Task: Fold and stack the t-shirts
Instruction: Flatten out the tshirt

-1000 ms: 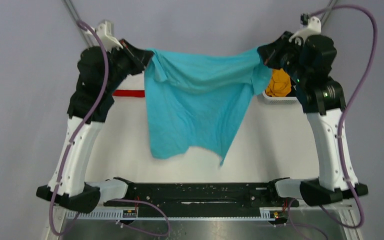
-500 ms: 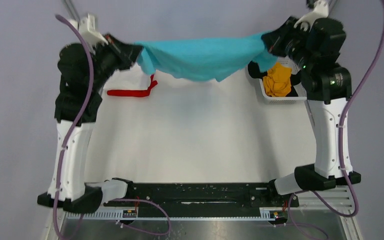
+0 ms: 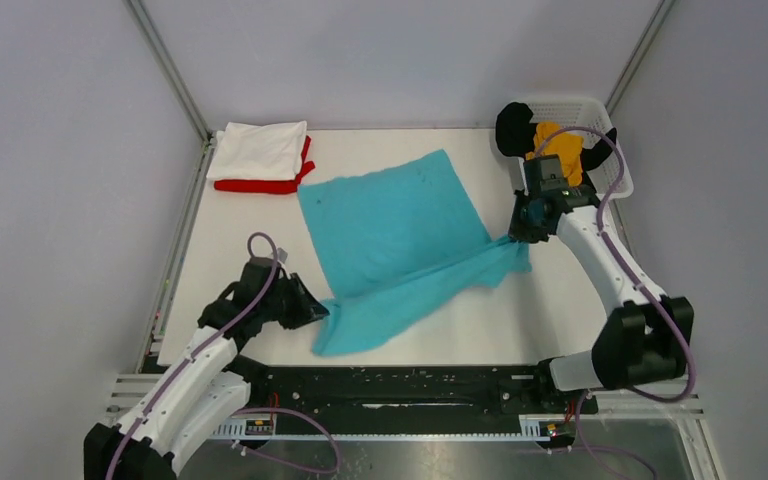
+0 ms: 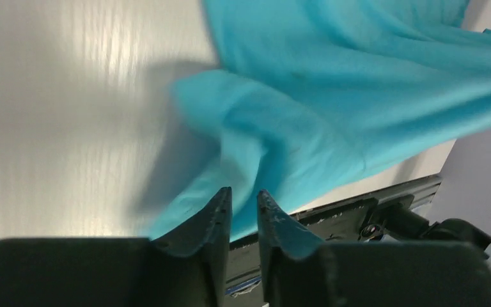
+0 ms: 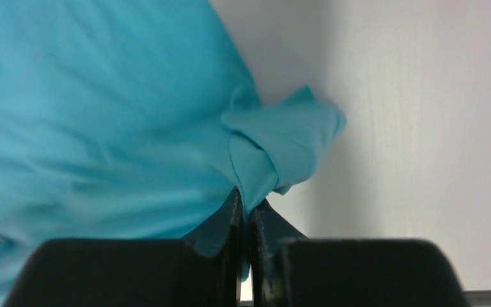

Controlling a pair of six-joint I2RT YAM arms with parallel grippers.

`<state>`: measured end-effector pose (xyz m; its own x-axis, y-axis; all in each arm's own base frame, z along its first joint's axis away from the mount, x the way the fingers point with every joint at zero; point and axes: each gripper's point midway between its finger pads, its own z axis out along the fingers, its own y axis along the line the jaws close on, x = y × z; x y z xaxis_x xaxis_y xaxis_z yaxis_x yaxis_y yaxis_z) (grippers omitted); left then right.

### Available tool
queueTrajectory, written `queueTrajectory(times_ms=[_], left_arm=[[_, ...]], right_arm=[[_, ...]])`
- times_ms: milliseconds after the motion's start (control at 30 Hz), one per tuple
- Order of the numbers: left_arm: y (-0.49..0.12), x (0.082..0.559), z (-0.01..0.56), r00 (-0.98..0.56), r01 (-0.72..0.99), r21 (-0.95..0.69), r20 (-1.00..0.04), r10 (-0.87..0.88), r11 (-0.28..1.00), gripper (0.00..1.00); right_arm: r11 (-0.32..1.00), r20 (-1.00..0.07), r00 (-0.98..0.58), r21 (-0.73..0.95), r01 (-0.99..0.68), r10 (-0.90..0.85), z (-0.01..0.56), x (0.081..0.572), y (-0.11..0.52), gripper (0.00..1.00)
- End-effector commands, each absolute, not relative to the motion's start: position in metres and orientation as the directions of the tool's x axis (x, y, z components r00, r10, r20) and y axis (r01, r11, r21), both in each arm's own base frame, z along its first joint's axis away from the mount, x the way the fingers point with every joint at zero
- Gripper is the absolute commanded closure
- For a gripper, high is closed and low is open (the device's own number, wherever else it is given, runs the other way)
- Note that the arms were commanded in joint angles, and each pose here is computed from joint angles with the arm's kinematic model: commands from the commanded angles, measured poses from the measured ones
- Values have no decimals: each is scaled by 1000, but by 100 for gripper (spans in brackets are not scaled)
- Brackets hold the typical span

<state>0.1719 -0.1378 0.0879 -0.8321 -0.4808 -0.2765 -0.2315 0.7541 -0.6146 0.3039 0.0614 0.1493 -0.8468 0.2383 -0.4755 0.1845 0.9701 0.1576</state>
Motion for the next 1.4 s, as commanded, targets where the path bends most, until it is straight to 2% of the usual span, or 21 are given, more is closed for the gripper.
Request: queueTrajectory(times_ms=[0,33,67,133,167,233,267,400,567,700,833,933,1067,1200,1367], left_arm=[[-156,153,72,-854,-242,-644,-213,-474,725,72],[-158,148,66,-867,-243,-632,-200,-457,736,63],[-160,145,63,-874,-238,-624,-196,-444,744,48],[-163,145,66,-879,-214,-617,-217,-425,757,11],[-164,149,74,-874,-193,-623,-242,-422,758,2],[-165,161,92,-855,-152,-632,-302,-422,760,1],[-165,168,101,-843,-131,-631,-335,-422,764,1],[-167,207,141,-777,-66,-605,-468,-421,793,1],[-190,275,168,-736,5,-567,-560,-380,824,1],[-221,326,142,-810,9,-531,-501,-305,847,1],[-239,358,108,-870,-9,-533,-413,-270,846,1],[-237,358,75,-900,-58,-540,-336,-278,839,1],[-221,342,47,-909,-110,-532,-287,-302,839,1],[-193,319,27,-902,-183,-511,-252,-351,840,1],[-167,287,20,-887,-246,-497,-231,-400,832,1]], right_arm=[[945,-495,-827,-32,325,267,129,331,17,85],[942,-486,-832,-51,332,267,126,335,15,78],[934,-496,-825,-76,350,269,128,343,10,66],[918,-509,-816,-115,379,273,130,353,3,38],[910,-509,-815,-134,392,277,135,355,-1,25],[892,-520,-804,-158,423,289,144,352,-6,4],[885,-533,-794,-162,436,294,148,349,-9,1],[874,-537,-775,-132,467,333,146,319,-10,1],[911,-471,-793,58,409,386,112,264,34,1],[909,-404,-816,238,343,414,88,234,77,1],[894,-371,-825,310,323,427,69,225,95,1],[899,-338,-842,279,337,421,54,228,96,0],[913,-300,-869,238,332,394,37,248,101,1],[931,-274,-894,183,314,356,31,292,111,1],[925,-194,-928,278,258,317,32,358,155,0]])
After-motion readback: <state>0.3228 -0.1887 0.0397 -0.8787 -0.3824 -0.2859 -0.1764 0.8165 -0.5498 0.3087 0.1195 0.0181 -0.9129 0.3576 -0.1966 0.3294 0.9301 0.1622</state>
